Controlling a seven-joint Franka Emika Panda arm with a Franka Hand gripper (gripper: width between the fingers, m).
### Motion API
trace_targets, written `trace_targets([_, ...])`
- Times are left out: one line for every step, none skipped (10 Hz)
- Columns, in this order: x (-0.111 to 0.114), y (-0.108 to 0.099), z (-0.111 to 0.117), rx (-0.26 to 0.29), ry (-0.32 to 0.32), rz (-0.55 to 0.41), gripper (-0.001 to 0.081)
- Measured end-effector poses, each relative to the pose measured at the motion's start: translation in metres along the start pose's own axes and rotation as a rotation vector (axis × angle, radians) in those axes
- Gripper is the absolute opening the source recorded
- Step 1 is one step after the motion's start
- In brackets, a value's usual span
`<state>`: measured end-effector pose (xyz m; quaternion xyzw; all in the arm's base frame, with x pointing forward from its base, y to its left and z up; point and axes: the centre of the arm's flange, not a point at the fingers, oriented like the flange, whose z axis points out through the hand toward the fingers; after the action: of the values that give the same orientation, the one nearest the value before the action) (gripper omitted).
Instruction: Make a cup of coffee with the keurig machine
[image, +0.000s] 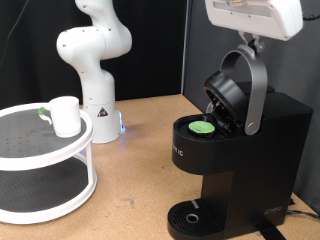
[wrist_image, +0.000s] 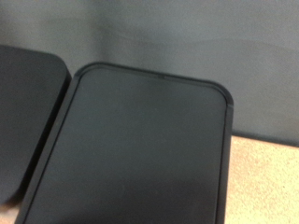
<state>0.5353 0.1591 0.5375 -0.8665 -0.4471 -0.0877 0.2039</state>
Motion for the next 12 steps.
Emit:
trace_targets([-0.005, 0.005, -0.003, -0.004, -0.001, -0.003, 0.0000])
trace_targets([-0.010, 0.009, -0.007, -0.004, -0.006, -0.009, 0.0000])
trace_targets([-0.017, 0.014, -0.011, -0.006, -0.011, -0.014, 0.0000])
trace_targets([-0.025, 0.020, -0.014, -0.009, -0.013, -0.020, 0.0000])
trace_targets([-0.032, 0.026, -0.016, -0.011, -0.013, -0.025, 0.0000])
trace_targets([-0.040, 0.031, -0.018, -0.013, -0.014, -0.032, 0.0000])
trace_targets([-0.048, 0.037, -0.019, -0.015, -0.017, -0.040, 0.0000])
trace_targets([-0.055, 0.042, -0.019, -0.019, -0.024, -0.048, 0.0000])
trace_targets([-0.062, 0.046, -0.019, -0.022, -0.032, -0.060, 0.0000])
trace_targets([-0.069, 0.051, -0.019, -0.022, -0.038, -0.071, 0.0000])
trace_targets([-0.076, 0.054, -0.019, -0.022, -0.043, -0.079, 0.0000])
trace_targets([-0.082, 0.056, -0.019, -0.021, -0.046, -0.083, 0.0000])
